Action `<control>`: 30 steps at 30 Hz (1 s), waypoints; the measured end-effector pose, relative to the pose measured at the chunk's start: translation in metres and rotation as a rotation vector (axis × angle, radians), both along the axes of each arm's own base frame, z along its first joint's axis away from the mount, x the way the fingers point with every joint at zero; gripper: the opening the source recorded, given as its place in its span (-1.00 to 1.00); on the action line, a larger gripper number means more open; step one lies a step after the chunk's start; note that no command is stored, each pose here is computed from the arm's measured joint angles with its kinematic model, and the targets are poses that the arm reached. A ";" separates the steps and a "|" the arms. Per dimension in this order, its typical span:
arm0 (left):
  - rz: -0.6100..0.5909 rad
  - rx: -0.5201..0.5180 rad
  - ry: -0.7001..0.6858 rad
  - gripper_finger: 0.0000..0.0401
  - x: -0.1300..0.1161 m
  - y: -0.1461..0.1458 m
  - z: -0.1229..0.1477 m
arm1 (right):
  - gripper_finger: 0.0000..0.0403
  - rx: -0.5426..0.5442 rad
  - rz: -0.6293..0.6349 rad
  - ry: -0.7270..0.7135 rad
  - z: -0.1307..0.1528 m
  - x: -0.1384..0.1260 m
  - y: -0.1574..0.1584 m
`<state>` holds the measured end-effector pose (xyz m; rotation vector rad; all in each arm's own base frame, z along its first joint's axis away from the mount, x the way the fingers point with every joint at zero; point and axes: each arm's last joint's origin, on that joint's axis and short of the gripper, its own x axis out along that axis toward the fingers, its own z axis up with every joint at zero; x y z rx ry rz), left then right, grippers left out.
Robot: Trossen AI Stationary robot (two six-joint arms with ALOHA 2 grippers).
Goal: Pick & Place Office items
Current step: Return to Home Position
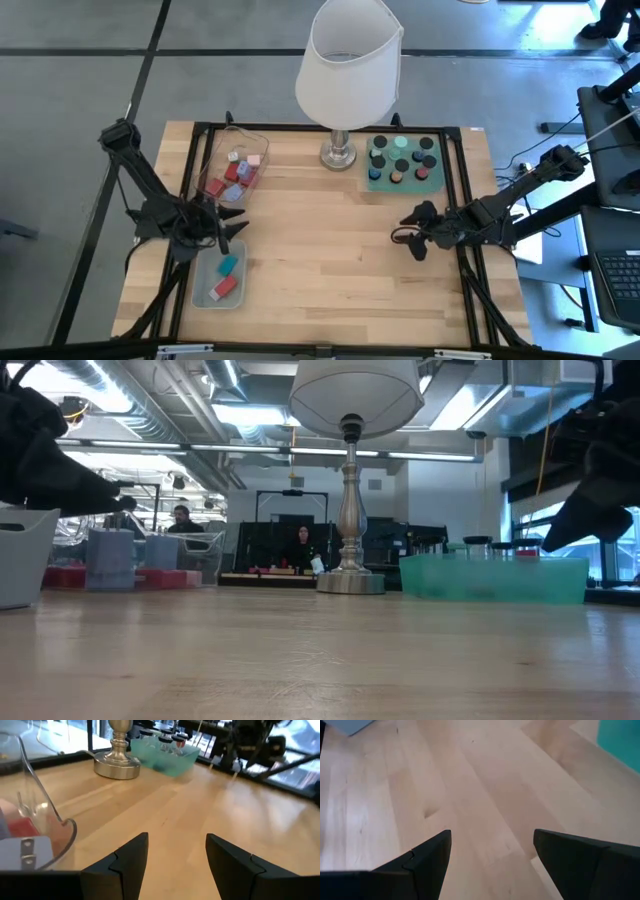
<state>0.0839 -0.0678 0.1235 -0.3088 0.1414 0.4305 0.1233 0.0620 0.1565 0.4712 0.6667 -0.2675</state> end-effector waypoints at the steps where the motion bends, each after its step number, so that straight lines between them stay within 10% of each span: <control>1: -0.002 0.019 0.011 -0.02 0.000 0.000 -0.001 | 0.43 0.004 0.004 0.002 0.000 0.000 0.000; 30: -0.226 -0.186 0.154 -0.02 0.002 -0.009 -0.006 | 0.43 0.014 0.016 0.010 0.000 0.000 0.001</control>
